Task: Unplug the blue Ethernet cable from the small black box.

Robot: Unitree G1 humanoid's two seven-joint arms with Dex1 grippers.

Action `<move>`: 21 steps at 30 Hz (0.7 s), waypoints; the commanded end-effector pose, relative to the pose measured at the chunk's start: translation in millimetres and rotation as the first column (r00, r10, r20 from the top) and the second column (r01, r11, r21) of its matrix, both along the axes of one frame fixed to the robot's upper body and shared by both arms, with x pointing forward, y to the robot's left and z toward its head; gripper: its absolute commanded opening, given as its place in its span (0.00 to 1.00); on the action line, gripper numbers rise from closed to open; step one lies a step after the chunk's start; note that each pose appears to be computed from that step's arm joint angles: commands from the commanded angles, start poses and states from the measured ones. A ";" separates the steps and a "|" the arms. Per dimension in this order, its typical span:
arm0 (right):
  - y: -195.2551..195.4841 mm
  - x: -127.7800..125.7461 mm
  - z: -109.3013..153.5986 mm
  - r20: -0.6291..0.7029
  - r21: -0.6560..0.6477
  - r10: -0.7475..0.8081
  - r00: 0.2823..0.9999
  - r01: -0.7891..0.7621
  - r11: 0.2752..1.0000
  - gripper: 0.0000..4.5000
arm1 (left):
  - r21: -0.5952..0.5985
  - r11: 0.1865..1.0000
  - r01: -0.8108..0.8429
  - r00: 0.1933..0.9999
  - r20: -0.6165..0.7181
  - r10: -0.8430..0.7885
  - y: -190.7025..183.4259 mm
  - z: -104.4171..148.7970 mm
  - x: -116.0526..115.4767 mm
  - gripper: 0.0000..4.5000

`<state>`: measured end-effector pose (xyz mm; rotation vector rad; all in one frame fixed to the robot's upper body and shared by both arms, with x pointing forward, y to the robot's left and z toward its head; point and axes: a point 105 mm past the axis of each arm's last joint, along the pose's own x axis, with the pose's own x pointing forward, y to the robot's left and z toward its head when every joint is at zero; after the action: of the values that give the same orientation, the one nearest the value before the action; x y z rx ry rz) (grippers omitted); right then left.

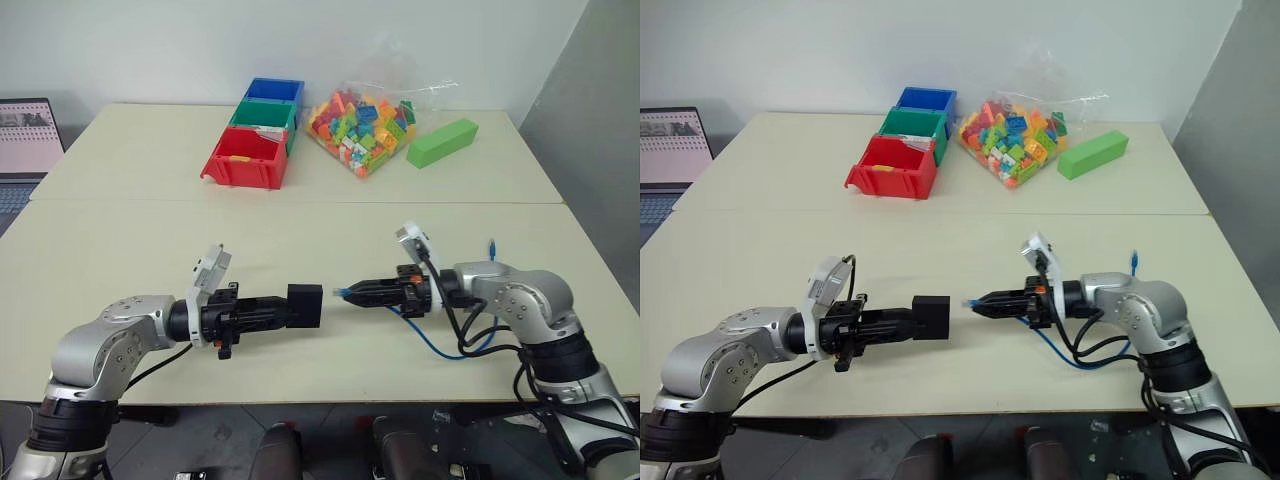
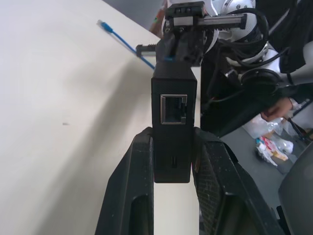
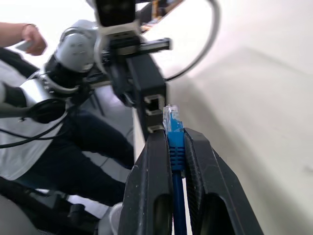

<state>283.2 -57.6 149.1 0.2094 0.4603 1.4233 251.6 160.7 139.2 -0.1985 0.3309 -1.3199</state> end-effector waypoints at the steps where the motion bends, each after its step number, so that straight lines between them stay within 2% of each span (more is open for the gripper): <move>1: -5.0 0.5 2.3 0.027 0.004 -0.009 1.000 0.009 1.000 0.01 | -0.012 1.000 -0.022 0.998 0.052 0.022 4.7 10.4 -1.5 0.17; 4: -9.0 18.4 -3.6 0.102 -0.015 -0.123 0.987 0.125 0.992 0.01 | 0.002 0.998 -0.061 0.997 0.048 0.061 10.4 7.6 -0.5 0.17; 6: -12.9 47.0 -9.7 0.226 -0.043 -0.280 0.933 0.297 0.954 0.01 | 0.002 0.995 -0.104 0.993 0.050 0.104 14.1 6.9 3.7 0.17; 7: -20.6 74.3 -13.3 0.351 -0.068 -0.416 0.839 0.466 0.882 0.01 | 0.003 0.990 -0.143 0.988 0.056 0.142 17.1 6.0 8.3 0.17; 8: -26.3 91.1 -14.1 0.440 -0.069 -0.488 0.753 0.571 0.818 0.01 | 0.004 0.986 -0.170 0.984 0.060 0.169 19.2 5.3 11.3 0.17; 10: -35.0 112.4 -15.1 0.569 -0.070 -0.542 0.619 0.693 0.718 0.01 | 0.013 0.978 -0.209 0.976 0.070 0.207 20.5 2.0 16.0 0.17; 11: -37.0 117.7 -15.0 0.604 -0.067 -0.546 0.580 0.720 0.691 0.01 | 0.012 0.976 -0.217 0.974 0.070 0.215 20.1 1.4 17.0 0.17; 14: -42.5 131.8 -13.3 0.649 -0.044 -0.583 0.488 0.790 0.612 0.01 | 0.014 0.970 -0.241 0.967 0.085 0.239 19.4 0.6 21.4 0.17; 21: -58.4 157.3 -13.6 0.595 -0.024 -0.715 0.366 0.898 0.440 0.01 | 0.031 0.953 -0.301 0.946 0.138 0.295 21.7 -1.5 34.4 0.17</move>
<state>431.2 -104.0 117.7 -0.2496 0.1390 0.3728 281.7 181.7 131.2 -0.1479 0.2564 -1.0318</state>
